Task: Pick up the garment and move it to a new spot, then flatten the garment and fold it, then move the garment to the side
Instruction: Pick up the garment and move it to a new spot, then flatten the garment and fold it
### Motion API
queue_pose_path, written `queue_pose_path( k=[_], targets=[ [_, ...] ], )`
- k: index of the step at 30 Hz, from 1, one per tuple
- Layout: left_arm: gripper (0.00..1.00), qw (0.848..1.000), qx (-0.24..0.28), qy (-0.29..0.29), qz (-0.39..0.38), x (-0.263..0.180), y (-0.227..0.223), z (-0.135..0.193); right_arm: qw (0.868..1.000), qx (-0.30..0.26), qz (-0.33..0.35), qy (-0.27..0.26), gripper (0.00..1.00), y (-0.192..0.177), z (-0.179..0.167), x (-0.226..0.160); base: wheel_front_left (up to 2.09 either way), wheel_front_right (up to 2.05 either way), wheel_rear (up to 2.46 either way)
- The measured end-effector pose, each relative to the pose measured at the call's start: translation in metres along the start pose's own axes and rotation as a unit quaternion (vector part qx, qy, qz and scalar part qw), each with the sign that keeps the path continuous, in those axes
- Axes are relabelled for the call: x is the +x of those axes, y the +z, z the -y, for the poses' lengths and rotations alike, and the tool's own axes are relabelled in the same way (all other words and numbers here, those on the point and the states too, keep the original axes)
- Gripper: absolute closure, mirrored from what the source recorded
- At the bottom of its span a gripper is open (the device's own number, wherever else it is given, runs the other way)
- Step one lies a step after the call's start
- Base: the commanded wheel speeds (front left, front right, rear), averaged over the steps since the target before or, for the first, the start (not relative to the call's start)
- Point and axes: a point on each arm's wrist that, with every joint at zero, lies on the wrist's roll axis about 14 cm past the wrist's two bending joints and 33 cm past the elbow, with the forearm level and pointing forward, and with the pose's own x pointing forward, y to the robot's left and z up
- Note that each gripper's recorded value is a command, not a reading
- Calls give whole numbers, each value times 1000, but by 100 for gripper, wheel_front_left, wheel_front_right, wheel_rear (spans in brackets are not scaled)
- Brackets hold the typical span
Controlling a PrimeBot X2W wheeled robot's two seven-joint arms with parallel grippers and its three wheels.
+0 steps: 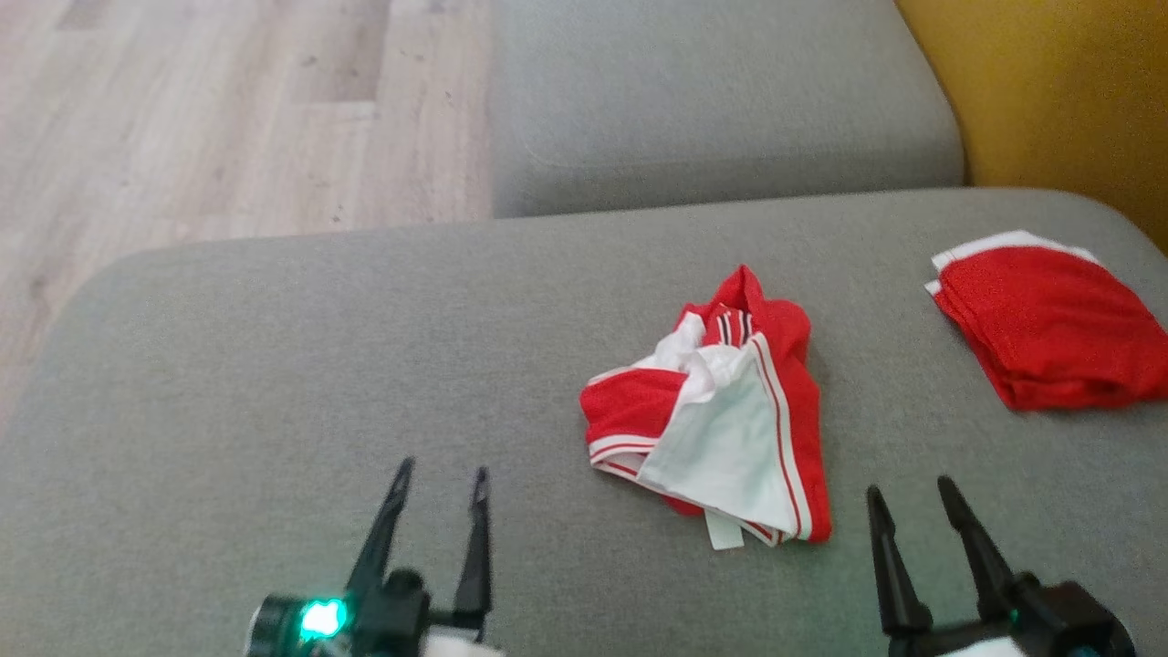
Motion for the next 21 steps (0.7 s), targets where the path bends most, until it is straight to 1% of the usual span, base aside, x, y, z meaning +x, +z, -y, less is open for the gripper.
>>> queue_pose_path(
  k=[3, 10, 14, 17, 21],
  targets=[
    [0, 999, 5, 41, 17, -20, 8, -19, 1000, 2, -3, 6, 0, -2, -5, -6, 0, 0, 0],
    [0, 998, 4, 61, 24, -52, 10, -18, 1000, 1, 5, 3, 0, 1, -4, -11, 0, 0, 0],
    [0, 998, -12, 65, 22, -56, 10, -14, 1000, 7, -5, -4, 0, -5, -2, -20, 0, 0, 0],
    [0, 997, -23, 63, 24, -55, 12, -10, 1000, 8, -4, -6, 0, -5, -1, -21, 0, 0, 0],
    [0, 997, -32, 68, 25, -54, 12, -12, 1000, 12, -4, -6, 0, -5, -2, -22, 0, 0, 0]
  ],
)
